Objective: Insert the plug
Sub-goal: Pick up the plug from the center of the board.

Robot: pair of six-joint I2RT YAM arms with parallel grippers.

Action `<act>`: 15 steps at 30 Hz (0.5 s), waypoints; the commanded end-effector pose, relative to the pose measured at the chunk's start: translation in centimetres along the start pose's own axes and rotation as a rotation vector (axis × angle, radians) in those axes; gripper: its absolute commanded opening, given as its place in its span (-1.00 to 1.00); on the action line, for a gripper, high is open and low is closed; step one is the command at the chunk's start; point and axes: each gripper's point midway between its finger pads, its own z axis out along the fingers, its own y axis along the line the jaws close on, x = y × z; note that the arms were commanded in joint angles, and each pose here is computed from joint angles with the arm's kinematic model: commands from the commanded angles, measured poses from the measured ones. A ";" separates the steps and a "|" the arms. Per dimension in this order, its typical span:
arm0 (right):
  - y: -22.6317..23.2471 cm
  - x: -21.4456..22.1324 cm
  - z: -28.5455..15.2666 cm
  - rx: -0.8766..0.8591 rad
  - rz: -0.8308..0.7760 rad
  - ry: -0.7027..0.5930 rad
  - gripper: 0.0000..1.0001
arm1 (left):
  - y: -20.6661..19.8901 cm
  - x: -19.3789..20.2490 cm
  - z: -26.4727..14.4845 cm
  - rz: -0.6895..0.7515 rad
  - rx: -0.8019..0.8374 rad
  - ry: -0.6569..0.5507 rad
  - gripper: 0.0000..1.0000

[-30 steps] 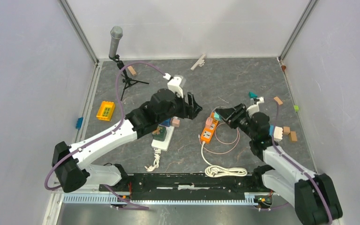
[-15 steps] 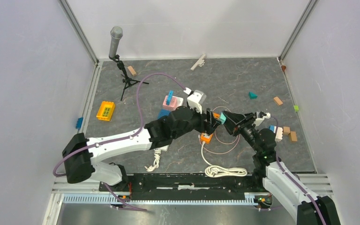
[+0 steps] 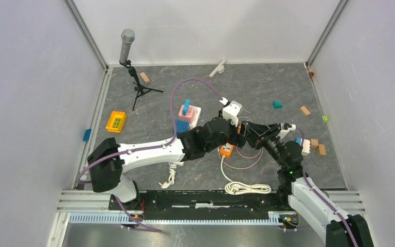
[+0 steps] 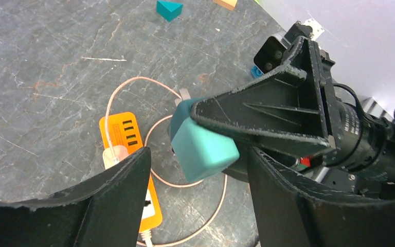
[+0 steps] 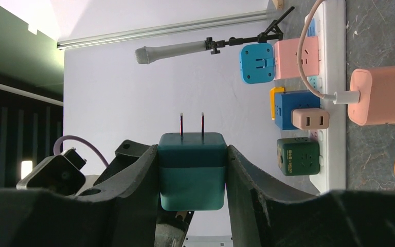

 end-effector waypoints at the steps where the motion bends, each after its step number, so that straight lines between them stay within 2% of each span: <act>1: 1.0 0.3 0.0 -0.035 0.006 0.017 -1.00 | -0.5 -2.5 1.2 0.057 -0.034 -0.083 0.44; 4: 1.2 0.5 0.0 -0.040 0.004 0.023 -1.00 | -0.4 -2.3 1.7 0.066 -0.058 -0.083 0.32; 7: 1.3 0.6 0.0 -0.043 0.002 0.028 -1.00 | -0.2 -2.1 2.0 0.075 -0.074 -0.088 0.10; 12: 1.3 0.7 -0.1 -0.048 -0.007 0.031 -0.99 | 0.1 -1.9 2.0 0.064 -0.093 -0.087 -0.71; 14: 1.0 0.7 -0.1 -0.042 -0.027 0.028 -0.72 | 0.2 -2.2 1.7 0.047 -0.097 -0.096 -0.95; 15: 0.8 0.6 -0.1 -0.039 -0.040 0.027 -0.44 | 0.1 -2.4 1.6 0.038 -0.094 -0.100 -0.96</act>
